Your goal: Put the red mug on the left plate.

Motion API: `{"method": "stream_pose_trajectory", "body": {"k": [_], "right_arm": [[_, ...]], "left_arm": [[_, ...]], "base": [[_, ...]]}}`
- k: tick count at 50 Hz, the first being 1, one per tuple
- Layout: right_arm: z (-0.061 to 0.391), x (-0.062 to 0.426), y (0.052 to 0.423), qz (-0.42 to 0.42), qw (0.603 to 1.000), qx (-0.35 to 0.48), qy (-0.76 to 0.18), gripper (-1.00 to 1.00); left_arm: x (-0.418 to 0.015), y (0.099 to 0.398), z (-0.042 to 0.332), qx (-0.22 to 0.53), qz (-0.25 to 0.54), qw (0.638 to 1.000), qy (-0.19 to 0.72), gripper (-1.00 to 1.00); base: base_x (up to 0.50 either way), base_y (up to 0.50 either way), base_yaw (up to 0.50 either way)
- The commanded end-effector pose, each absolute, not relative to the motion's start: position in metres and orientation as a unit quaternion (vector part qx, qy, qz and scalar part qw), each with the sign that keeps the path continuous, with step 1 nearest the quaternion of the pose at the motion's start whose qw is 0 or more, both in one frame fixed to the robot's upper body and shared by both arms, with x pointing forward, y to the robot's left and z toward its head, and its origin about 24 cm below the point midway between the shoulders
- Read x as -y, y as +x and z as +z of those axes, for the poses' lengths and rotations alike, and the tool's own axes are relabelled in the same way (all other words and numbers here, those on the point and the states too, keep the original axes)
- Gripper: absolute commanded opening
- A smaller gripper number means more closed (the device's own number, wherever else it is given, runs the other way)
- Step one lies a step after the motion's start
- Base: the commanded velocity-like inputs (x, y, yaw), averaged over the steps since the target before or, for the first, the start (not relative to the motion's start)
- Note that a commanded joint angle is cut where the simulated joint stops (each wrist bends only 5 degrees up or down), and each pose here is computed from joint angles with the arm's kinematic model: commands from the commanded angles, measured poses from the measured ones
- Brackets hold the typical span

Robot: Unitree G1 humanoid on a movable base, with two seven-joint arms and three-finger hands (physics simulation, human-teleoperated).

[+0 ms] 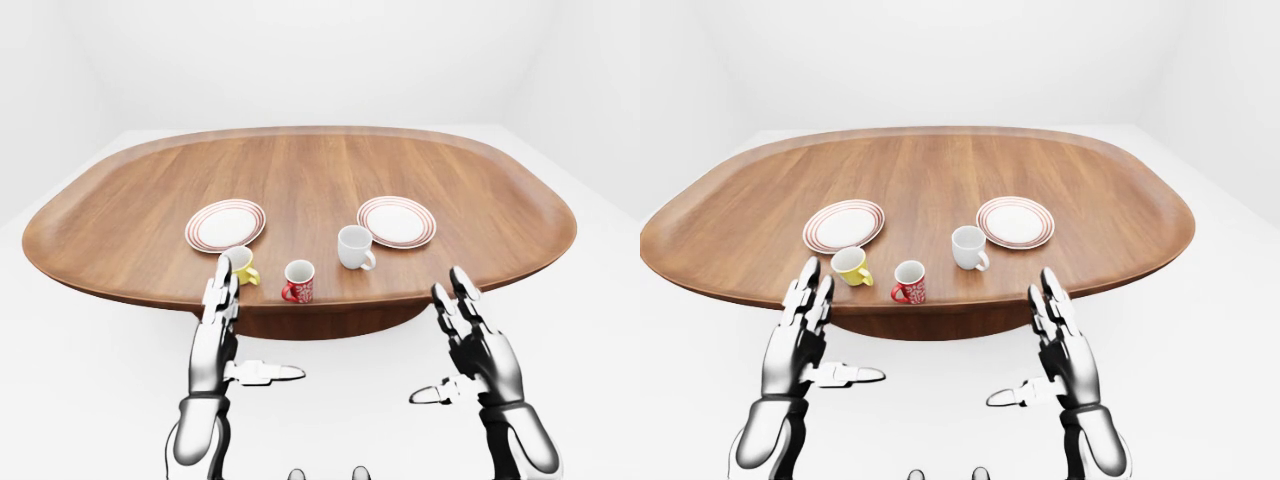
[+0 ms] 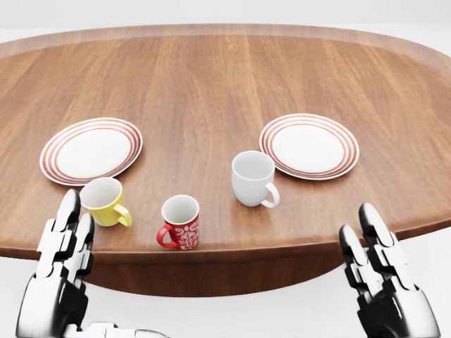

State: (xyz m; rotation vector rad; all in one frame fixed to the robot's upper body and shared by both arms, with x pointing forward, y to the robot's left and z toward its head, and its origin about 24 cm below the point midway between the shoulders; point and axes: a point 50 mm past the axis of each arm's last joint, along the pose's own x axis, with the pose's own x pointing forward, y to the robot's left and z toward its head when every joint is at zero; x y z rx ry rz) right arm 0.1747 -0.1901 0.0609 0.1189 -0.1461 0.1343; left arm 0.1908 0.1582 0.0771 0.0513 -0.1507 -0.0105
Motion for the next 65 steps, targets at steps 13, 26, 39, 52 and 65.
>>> {"method": "stream_pose_trajectory", "body": {"k": [13, 26, 39, 52, 65], "right_arm": [[0.0644, 0.1977, 0.1489, 0.063, 0.993, 0.077, 0.066, 1.0], [0.0642, 0.1979, 0.1494, 0.059, 0.993, 0.075, 0.064, 1.0], [0.0639, 0.1993, 0.1479, 0.061, 0.994, 0.073, 0.058, 1.0], [0.066, 0.1996, 0.1468, 0.059, 0.994, 0.078, 0.058, 1.0], [0.0658, 0.1993, 0.1473, 0.06, 0.994, 0.077, 0.057, 1.0]], "left_arm": [[-0.1602, 0.1736, 0.0918, 0.114, 0.008, 0.993, 0.019, 1.0], [-0.1603, 0.1734, 0.0915, 0.113, 0.007, 0.993, 0.019, 1.0], [-0.16, 0.1734, 0.0915, 0.113, 0.004, 0.993, 0.02, 1.0], [-0.162, 0.1733, 0.091, 0.112, 0.007, 0.994, 0.019, 1.0], [-0.161, 0.1726, 0.0909, 0.111, 0.005, 0.994, 0.019, 1.0]], "base": [[0.0, 0.0, 0.0], [0.0, 0.0, 0.0], [0.18, 0.48, 0.0], [0.19, 0.5, 0.0], [0.19, 0.5, 0.0]]}}
